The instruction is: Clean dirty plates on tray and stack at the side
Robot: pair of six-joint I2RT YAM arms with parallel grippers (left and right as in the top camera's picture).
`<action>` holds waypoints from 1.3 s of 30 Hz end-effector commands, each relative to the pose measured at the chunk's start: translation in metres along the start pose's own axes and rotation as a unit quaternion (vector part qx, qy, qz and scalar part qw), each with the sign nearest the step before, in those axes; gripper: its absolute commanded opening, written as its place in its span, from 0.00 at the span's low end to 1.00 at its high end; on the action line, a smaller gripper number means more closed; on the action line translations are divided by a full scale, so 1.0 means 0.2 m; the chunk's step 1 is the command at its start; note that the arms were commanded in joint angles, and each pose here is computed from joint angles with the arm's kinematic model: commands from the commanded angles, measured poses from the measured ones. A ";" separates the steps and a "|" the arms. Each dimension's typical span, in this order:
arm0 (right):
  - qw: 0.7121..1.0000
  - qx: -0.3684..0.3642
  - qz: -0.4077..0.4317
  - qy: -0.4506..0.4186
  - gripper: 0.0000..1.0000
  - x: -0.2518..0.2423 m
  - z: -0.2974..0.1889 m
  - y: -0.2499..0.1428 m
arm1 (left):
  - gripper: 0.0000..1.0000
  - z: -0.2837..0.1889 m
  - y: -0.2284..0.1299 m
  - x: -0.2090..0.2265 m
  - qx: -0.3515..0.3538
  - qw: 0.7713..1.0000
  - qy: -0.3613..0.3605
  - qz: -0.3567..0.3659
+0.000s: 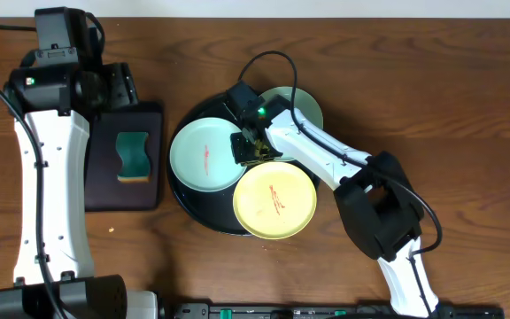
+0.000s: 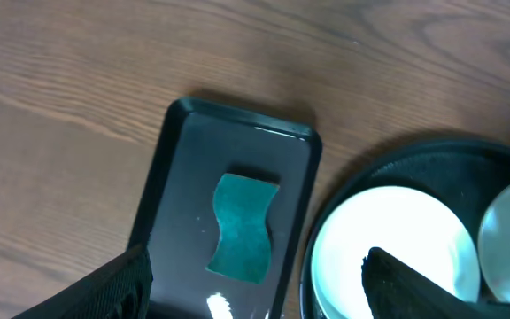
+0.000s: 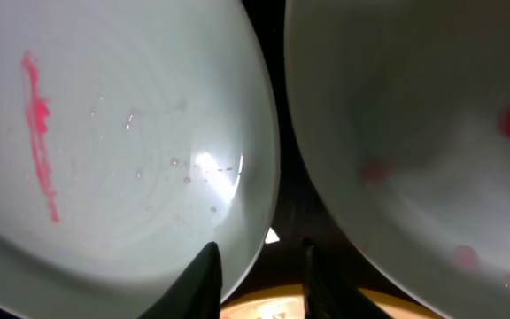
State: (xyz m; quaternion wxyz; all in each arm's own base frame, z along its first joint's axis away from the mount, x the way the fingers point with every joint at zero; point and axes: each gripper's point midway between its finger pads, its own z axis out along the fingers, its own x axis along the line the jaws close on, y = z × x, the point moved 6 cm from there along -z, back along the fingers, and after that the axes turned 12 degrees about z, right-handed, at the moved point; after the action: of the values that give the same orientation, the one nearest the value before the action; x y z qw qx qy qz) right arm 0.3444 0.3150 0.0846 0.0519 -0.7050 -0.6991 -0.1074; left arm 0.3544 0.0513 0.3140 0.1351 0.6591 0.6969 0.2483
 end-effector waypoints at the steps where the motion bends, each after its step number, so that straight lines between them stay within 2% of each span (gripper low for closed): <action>1: 1.000 -0.002 0.005 -0.010 0.25 0.02 0.05 -0.01 | 0.77 0.03 -0.02 0.02 0.013 0.999 0.024 -0.017; 3: 1.000 0.002 0.005 -0.013 0.20 0.02 0.10 -0.01 | 0.77 0.03 -0.02 0.02 0.013 0.999 0.024 -0.017; 9: 1.000 -0.009 0.004 -0.011 0.19 0.02 0.15 0.02 | 0.76 0.03 -0.02 0.02 0.017 0.999 0.024 -0.017; 13: 1.000 -0.020 0.003 -0.009 0.03 0.03 0.16 0.04 | 0.77 0.06 -0.03 0.02 0.026 0.999 0.023 -0.014; 14: 1.000 -0.022 0.001 -0.009 0.01 0.03 0.17 0.04 | 0.77 0.07 -0.04 0.02 0.030 0.999 0.023 -0.013; 18: 1.000 -0.025 -0.010 -0.009 0.01 0.03 0.17 0.04 | 0.75 0.14 -0.06 0.01 0.060 0.998 0.021 -0.009; 23: 0.999 -0.025 -0.022 -0.009 0.01 0.03 0.17 0.04 | 0.68 0.26 -0.12 -0.01 0.115 0.993 0.011 -0.004; 30: 0.999 -0.024 -0.031 -0.010 0.01 0.03 0.17 0.04 | 0.64 0.48 -0.26 0.07 0.222 0.974 -0.016 -0.037; 32: 0.999 -0.024 -0.032 -0.010 0.01 0.03 0.17 0.04 | 0.62 0.55 -0.29 0.09 0.237 0.969 -0.041 -0.050; 35: 0.999 -0.024 -0.035 -0.010 0.01 0.03 0.17 0.04 | 0.56 0.68 -0.33 0.06 0.257 0.957 -0.122 -0.060; 39: 0.999 -0.024 -0.035 -0.010 0.01 0.03 0.17 0.04 | 0.49 0.81 -0.39 0.04 0.294 0.944 -0.139 -0.060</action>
State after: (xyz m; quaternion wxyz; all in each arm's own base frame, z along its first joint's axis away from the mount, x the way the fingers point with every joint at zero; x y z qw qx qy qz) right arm 0.3575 0.3273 0.0656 0.0369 -0.6948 -0.7059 -0.1322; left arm 0.3693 0.0965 0.1637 0.0317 0.6423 0.7657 -0.0118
